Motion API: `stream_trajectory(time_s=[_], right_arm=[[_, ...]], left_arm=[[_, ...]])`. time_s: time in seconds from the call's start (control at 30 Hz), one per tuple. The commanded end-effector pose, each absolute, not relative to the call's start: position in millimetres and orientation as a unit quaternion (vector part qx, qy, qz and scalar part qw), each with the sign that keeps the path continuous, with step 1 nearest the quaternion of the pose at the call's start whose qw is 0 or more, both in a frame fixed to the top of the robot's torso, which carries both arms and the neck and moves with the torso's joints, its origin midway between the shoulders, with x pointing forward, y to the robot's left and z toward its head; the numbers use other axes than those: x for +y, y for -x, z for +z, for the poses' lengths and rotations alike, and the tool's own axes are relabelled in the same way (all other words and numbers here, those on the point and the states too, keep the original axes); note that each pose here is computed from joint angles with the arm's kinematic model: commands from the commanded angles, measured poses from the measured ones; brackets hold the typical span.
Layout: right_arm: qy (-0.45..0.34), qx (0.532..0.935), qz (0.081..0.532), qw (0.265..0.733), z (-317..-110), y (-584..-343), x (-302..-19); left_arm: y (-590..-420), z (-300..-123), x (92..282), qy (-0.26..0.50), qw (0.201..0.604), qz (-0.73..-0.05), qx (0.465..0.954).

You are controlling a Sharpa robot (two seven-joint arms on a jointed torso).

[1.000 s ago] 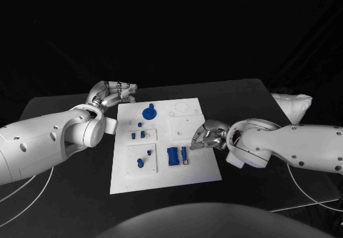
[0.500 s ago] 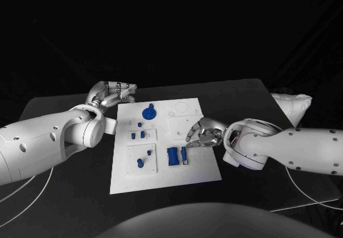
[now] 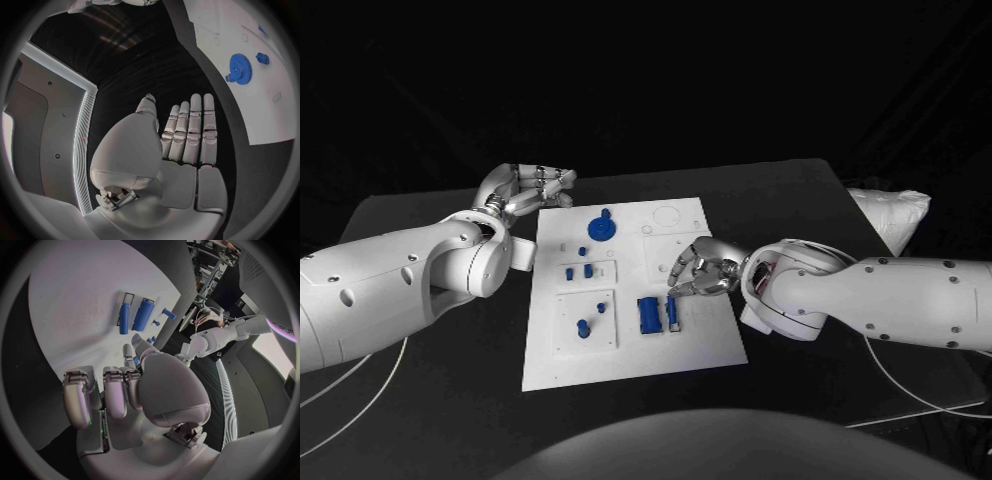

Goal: Assemble the parts on the task board

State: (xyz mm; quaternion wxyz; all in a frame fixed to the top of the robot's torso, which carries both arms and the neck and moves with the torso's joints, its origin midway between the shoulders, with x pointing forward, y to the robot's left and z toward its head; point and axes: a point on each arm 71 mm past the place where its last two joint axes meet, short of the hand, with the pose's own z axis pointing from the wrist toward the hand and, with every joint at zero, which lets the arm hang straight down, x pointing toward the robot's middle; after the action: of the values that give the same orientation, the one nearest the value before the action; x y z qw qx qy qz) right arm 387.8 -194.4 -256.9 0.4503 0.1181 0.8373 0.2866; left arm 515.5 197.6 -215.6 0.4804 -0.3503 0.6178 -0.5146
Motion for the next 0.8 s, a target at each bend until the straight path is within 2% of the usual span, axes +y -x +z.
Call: stream_trajectory(time_s=[0.03,0.8], right_arm=[[-0.108,0.842,0.282,0.447,-258.6,-387.5,-193.5],[-0.098,0.854,0.271,0.433,-262.3,-388.2,-188.6]], left_arm=[[-514.9,-214.8,195.4,0.345,0.477,-0.521,0.618],[-514.9,-214.8,196.1,0.345,0.477,-0.520,0.619]])
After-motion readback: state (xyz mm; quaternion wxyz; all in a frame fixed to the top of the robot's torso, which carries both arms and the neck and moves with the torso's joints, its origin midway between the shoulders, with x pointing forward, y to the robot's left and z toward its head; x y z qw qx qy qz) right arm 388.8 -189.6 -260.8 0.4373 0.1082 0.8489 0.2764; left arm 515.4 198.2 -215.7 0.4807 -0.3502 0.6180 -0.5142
